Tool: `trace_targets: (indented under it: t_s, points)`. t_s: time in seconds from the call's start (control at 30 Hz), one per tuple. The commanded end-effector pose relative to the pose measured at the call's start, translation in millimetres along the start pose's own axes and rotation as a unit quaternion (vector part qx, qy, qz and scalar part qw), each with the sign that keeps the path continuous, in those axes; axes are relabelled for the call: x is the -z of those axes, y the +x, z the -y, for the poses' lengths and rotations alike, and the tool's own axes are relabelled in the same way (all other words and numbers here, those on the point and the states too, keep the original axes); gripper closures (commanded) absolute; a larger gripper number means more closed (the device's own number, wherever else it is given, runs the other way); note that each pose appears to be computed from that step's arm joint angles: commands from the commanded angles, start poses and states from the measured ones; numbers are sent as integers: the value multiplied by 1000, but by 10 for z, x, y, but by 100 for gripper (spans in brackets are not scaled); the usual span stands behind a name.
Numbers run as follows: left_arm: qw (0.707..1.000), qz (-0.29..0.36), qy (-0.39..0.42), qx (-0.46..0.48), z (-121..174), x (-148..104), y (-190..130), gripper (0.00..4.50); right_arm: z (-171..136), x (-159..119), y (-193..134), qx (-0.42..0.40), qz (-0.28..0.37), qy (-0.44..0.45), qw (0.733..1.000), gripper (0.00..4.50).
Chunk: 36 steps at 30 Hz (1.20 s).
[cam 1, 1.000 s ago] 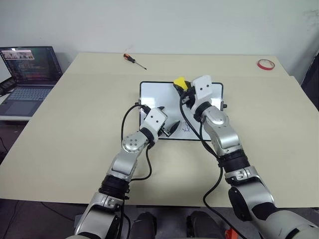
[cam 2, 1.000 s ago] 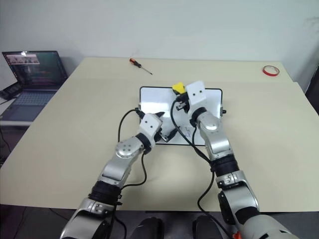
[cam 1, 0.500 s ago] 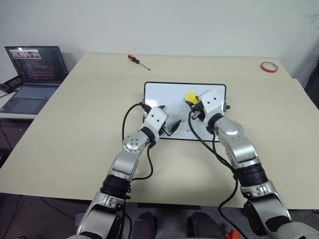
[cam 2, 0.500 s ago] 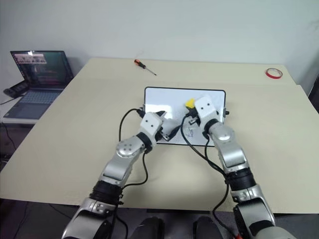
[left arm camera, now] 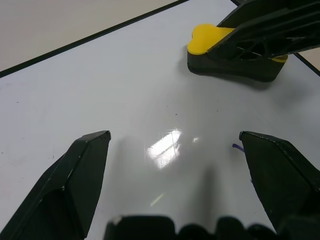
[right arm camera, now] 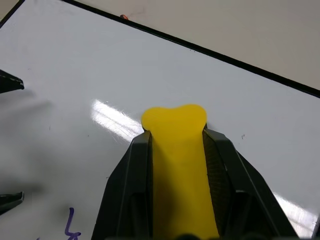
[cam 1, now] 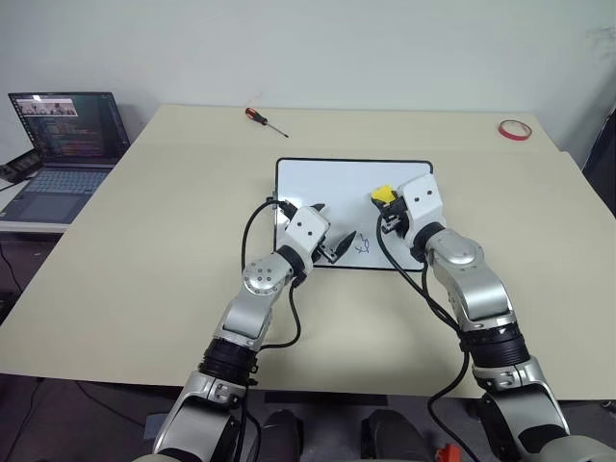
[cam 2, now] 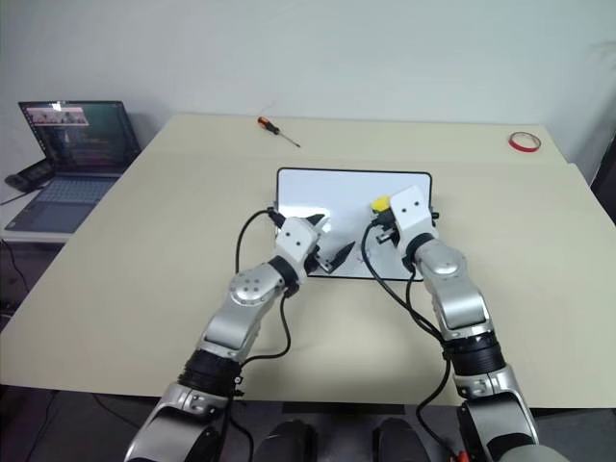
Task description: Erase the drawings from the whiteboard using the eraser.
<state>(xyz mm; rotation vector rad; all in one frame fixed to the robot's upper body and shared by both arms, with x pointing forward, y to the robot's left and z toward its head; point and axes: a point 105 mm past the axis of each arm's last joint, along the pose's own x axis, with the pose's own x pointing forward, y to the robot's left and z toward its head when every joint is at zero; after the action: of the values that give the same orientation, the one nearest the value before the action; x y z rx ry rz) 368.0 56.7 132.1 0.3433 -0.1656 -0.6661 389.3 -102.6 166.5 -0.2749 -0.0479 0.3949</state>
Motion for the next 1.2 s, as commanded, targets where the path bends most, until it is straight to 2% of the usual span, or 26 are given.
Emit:
trace_targets:
  t_s: [0.03,0.27,0.57,0.77,0.97,1.2]
  points:
    - [1000,26,11,2,-34,-158,-109,0,99,-153,-133,12,33,1,999,341]
    - [1000,14,-9,4,54,-44,-494,0,12,-135,-528,8,40,5,999,341]
    - [999,-9,-47,19,339,237,-754,0,-96,145,-783,12,25,-5,1000,341]
    - [998,-4,-54,28,396,225,-711,0,-136,115,-762,2,38,-19,999,341]
    - [998,0,-50,34,382,203,-667,0,-265,-13,-574,-14,68,-25,997,341]
    - [999,5,-40,21,266,164,-636,0,-505,98,-364,-44,66,-11,997,341]
